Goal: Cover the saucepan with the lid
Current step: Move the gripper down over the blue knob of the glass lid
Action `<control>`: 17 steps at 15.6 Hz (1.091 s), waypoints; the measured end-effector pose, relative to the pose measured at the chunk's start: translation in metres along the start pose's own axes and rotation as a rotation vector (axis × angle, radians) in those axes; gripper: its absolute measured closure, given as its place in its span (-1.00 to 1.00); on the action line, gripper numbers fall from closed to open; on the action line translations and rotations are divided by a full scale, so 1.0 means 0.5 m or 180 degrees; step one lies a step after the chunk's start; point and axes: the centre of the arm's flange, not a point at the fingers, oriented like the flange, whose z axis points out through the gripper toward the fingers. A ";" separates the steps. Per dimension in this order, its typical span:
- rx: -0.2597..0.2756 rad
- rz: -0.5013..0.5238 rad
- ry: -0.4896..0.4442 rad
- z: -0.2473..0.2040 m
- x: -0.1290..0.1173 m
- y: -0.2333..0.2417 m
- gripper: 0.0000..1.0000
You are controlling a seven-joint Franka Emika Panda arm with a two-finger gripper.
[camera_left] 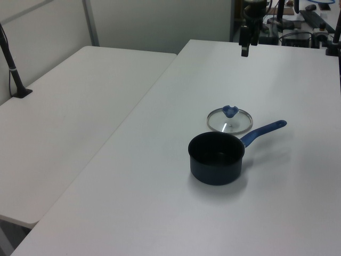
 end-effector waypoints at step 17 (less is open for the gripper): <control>-0.0062 -0.0559 -0.0259 0.382 0.068 -0.071 -1.00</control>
